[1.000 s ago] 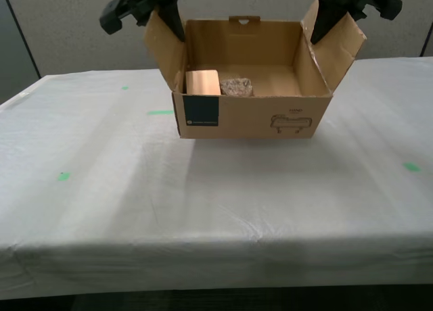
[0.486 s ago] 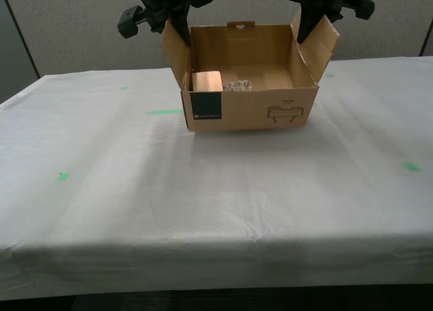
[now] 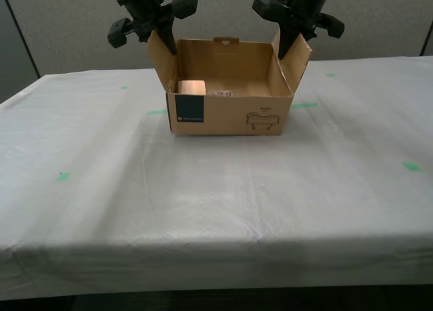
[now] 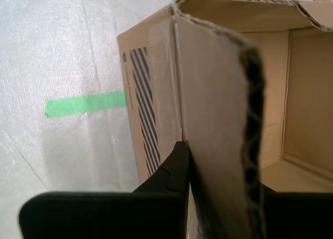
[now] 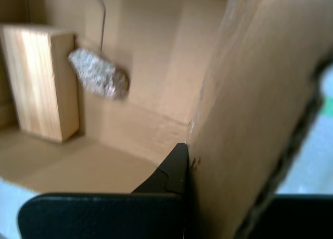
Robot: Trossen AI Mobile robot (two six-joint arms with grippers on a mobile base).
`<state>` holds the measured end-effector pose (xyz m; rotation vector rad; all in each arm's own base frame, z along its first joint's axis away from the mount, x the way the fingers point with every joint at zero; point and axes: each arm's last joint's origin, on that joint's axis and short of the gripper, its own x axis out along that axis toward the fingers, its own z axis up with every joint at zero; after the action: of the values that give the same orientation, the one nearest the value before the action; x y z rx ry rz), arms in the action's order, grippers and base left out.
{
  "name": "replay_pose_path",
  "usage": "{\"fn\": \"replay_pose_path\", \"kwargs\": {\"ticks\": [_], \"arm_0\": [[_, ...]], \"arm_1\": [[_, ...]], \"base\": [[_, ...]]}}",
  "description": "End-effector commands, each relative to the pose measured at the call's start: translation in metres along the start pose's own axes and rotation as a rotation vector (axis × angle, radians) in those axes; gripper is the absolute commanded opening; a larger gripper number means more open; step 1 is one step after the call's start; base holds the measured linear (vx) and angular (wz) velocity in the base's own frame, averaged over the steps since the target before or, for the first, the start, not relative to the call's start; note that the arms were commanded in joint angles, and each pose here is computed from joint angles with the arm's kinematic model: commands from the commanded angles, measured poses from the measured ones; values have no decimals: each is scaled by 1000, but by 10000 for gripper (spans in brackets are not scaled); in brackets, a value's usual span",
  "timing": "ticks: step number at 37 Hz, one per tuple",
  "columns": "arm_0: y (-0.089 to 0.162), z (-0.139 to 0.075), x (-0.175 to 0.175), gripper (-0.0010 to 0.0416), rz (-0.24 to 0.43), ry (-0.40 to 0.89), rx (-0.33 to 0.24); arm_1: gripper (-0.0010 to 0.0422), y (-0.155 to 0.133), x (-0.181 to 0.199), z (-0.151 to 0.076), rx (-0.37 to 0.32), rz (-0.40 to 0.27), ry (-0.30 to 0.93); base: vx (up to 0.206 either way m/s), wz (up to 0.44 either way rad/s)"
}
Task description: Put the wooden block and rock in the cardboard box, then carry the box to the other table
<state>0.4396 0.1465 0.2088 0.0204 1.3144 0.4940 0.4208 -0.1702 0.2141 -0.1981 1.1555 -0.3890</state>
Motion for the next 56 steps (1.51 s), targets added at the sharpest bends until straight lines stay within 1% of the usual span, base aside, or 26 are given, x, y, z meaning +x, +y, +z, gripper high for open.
{"fn": "replay_pose_path", "kwargs": {"ticks": [1, 2, 7, 9, 16, 23, 36, 49, 52, 56], "arm_0": [[-2, -2, 2, -1, -84, 33, 4], [-3, -2, 1, -1, -99, 32, 5], [-5, -4, -7, -1, -112, 23, 16], [-5, -5, -9, -1, -114, 28, 29], [-8, -6, -10, -1, -120, 36, 38], [-8, -6, -11, -1, -121, 39, 38], [-6, -6, -16, -1, -120, 33, 33], [-2, 0, -30, 0, -121, 2, 26], [-3, -1, -29, 0, -130, 7, 32], [-4, -4, -27, 0, -161, 34, 41]], "arm_1": [[-1, -4, 3, 0, 19, -30, -5], [-1, -5, 4, 0, 22, -29, -4], [-1, -5, 9, 1, 25, -35, -7], [-1, -5, 9, 1, 26, -34, -7], [-1, -9, 10, 0, 29, -43, -7], [0, -19, 13, -4, 50, -53, 0], [0, -19, 13, -4, 46, -53, 1], [1, -19, 13, -4, 46, -53, 1], [10, -19, 13, -4, 46, -53, 1], [36, -19, 13, -4, 46, -53, 1]], "base": [[0, 0], [0, 0], [0, 0], [0, 0], [0, 0], [0, 0], [0, 0], [0, 0], [0, 0], [0, 0]]}}
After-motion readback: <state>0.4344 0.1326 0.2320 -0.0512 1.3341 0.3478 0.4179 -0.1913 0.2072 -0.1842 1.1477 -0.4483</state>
